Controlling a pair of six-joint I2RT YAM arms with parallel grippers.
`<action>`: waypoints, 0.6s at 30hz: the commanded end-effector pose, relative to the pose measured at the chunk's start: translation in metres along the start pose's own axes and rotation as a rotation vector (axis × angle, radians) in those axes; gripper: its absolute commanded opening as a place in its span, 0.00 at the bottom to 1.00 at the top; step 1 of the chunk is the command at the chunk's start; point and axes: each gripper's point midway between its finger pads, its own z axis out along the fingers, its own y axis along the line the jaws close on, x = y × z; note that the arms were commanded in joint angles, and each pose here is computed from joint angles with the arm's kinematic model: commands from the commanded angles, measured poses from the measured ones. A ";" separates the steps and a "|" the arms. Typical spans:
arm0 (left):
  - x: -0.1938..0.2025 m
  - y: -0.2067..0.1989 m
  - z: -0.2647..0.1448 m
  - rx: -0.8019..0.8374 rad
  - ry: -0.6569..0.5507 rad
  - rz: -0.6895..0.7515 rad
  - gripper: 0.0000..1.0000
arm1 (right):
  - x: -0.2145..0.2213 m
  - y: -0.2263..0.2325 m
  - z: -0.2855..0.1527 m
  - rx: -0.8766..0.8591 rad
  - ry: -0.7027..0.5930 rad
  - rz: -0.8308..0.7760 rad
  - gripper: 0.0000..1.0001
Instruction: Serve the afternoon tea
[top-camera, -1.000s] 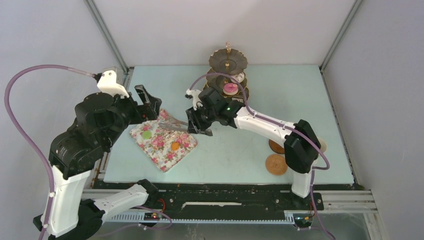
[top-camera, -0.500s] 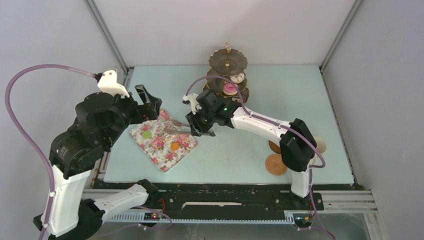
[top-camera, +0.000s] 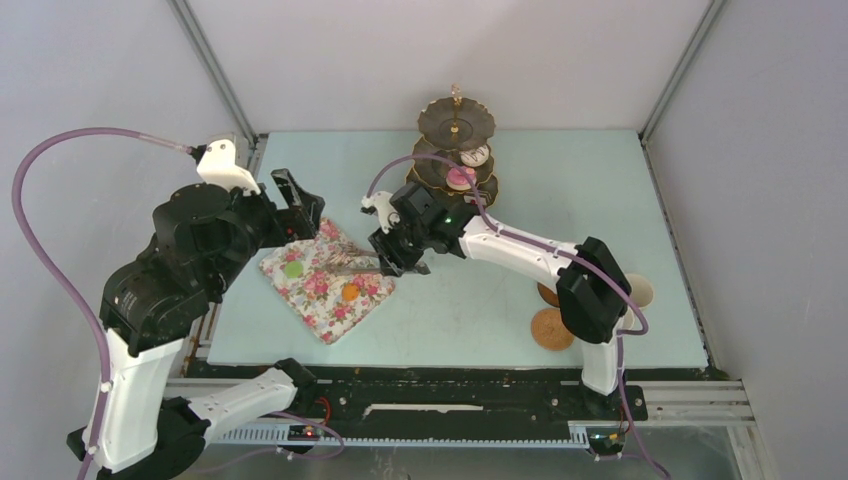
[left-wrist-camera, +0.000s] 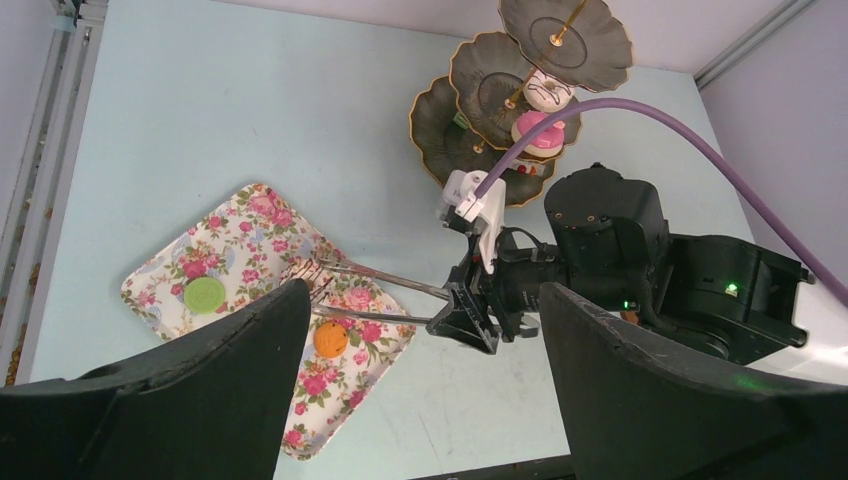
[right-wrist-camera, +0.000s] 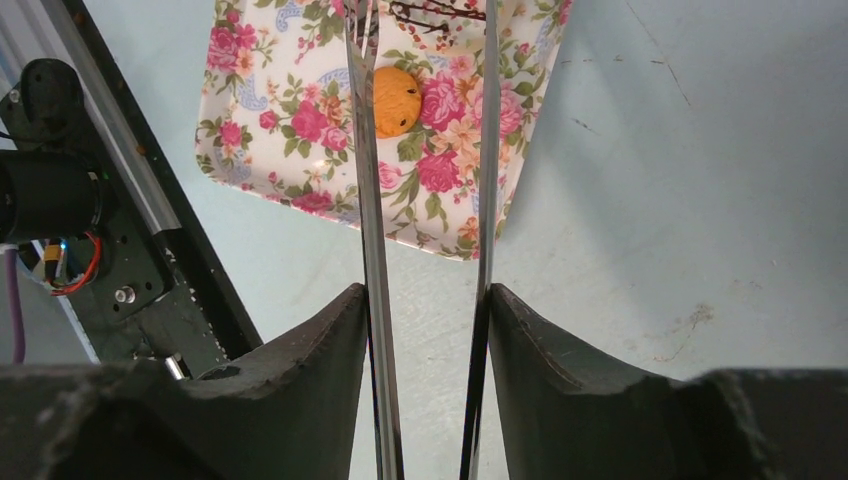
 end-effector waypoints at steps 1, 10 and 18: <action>-0.008 0.000 -0.002 -0.002 -0.024 0.000 0.92 | -0.020 -0.002 0.003 0.020 -0.050 -0.064 0.50; -0.010 -0.002 -0.002 0.002 -0.027 0.002 0.92 | -0.011 -0.007 0.009 0.066 -0.012 -0.138 0.52; -0.011 -0.002 -0.002 0.004 -0.028 0.005 0.92 | -0.013 -0.001 0.011 0.030 -0.017 -0.150 0.54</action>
